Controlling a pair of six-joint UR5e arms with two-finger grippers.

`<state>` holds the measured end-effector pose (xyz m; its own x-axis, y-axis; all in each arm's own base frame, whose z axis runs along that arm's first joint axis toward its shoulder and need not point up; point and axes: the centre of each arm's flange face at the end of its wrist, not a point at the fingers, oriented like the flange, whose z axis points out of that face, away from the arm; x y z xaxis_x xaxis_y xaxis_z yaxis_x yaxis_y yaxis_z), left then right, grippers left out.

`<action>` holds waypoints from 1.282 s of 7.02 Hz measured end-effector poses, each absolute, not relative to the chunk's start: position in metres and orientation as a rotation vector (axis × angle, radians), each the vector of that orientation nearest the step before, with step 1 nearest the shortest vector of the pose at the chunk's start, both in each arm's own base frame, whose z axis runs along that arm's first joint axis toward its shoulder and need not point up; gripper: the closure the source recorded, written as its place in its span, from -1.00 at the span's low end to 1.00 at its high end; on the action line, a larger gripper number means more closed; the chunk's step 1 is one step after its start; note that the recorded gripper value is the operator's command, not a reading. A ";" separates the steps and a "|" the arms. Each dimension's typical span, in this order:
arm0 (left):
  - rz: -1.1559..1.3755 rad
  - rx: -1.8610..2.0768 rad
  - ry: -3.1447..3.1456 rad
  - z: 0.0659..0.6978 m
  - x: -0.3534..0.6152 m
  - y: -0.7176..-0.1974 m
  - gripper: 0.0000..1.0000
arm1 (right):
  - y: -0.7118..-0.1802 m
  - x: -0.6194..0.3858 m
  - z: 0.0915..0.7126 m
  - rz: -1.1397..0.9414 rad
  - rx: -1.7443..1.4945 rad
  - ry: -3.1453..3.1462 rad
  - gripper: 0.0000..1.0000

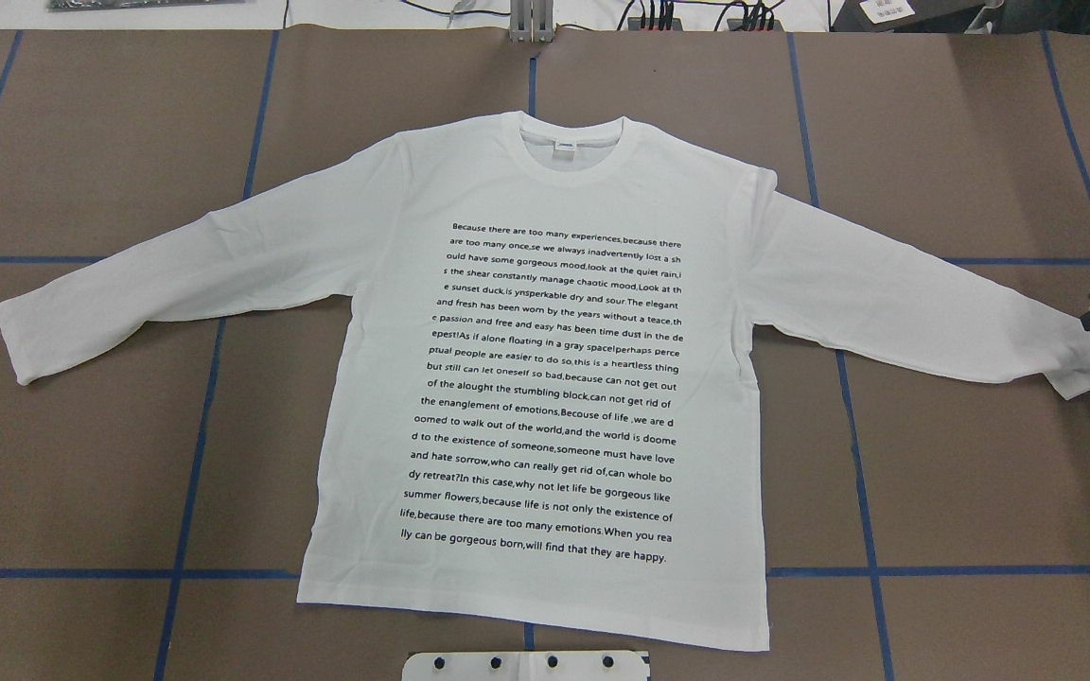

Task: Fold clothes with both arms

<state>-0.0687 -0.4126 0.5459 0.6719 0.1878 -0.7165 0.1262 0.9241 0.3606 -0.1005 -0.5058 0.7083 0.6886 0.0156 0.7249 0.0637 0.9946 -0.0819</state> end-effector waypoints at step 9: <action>0.046 0.400 0.879 0.540 -0.066 -0.409 -1.00 | -0.547 -0.192 0.451 0.292 -0.215 -0.991 1.00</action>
<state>-0.0663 -0.4094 0.5396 0.6422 0.2019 -0.7395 0.1233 0.9249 0.3596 -0.1918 -0.5474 0.4512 0.5144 0.3375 0.7883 -0.1437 0.9402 -0.3088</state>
